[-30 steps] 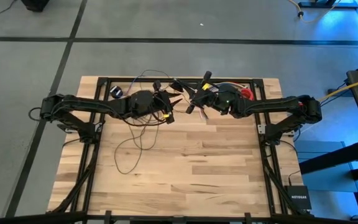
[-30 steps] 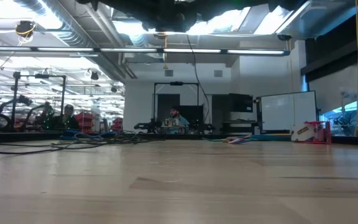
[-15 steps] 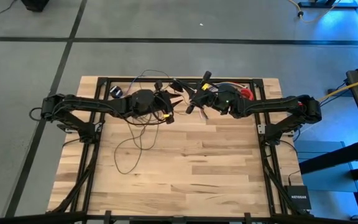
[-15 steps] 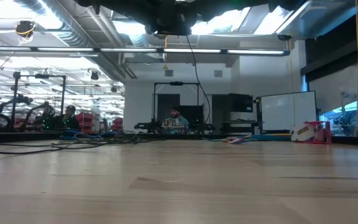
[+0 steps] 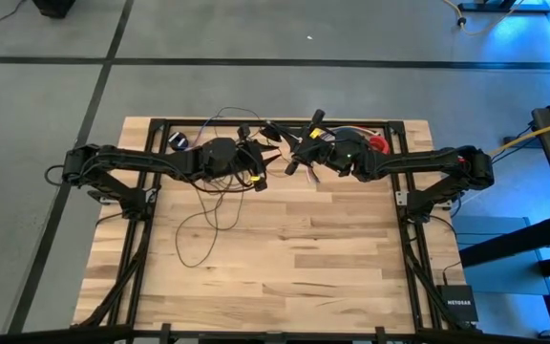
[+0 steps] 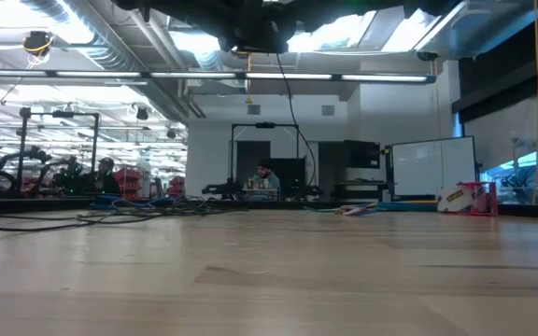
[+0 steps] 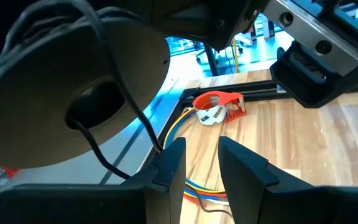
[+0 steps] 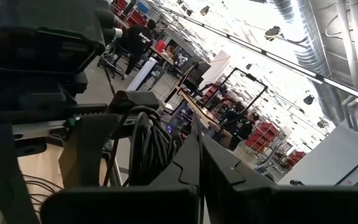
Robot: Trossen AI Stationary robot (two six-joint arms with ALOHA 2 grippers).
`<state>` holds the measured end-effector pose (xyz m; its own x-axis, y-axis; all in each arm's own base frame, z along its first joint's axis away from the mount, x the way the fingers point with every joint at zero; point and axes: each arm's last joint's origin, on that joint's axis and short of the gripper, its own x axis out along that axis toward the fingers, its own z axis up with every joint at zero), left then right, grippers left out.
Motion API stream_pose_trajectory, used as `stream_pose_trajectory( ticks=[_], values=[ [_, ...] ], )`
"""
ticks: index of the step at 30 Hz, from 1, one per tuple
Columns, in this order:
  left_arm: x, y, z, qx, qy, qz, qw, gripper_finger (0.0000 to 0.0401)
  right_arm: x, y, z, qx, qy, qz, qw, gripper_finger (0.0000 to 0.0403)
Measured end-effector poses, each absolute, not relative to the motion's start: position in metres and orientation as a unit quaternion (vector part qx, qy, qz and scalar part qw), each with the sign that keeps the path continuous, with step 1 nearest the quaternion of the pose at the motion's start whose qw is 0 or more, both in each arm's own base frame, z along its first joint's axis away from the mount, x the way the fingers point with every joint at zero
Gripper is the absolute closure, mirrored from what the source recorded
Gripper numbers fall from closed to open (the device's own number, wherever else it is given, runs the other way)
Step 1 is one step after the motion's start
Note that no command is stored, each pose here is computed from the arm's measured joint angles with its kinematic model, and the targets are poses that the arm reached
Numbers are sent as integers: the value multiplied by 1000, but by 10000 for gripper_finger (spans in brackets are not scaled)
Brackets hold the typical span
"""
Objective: Coiling cords
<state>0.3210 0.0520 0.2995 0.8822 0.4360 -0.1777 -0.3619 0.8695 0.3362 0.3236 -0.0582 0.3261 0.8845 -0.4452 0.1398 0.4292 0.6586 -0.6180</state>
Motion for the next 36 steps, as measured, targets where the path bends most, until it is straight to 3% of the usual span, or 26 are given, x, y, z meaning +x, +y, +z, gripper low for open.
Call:
stream_pose_trajectory(
  ticks=[12,20,28,36],
  values=[
    [321,51,302,176,119,206,955,392,324,-58,326,-336,12,-240,911,397],
    [323,38,304,192,107,183,958,399,324,-58,326,-336,12,-240,911,397],
    [323,37,302,165,114,183,962,367,324,-58,325,-337,16,-239,911,397],
    [320,29,304,169,121,192,959,272,324,-58,325,-337,17,-239,911,397]
  ],
)
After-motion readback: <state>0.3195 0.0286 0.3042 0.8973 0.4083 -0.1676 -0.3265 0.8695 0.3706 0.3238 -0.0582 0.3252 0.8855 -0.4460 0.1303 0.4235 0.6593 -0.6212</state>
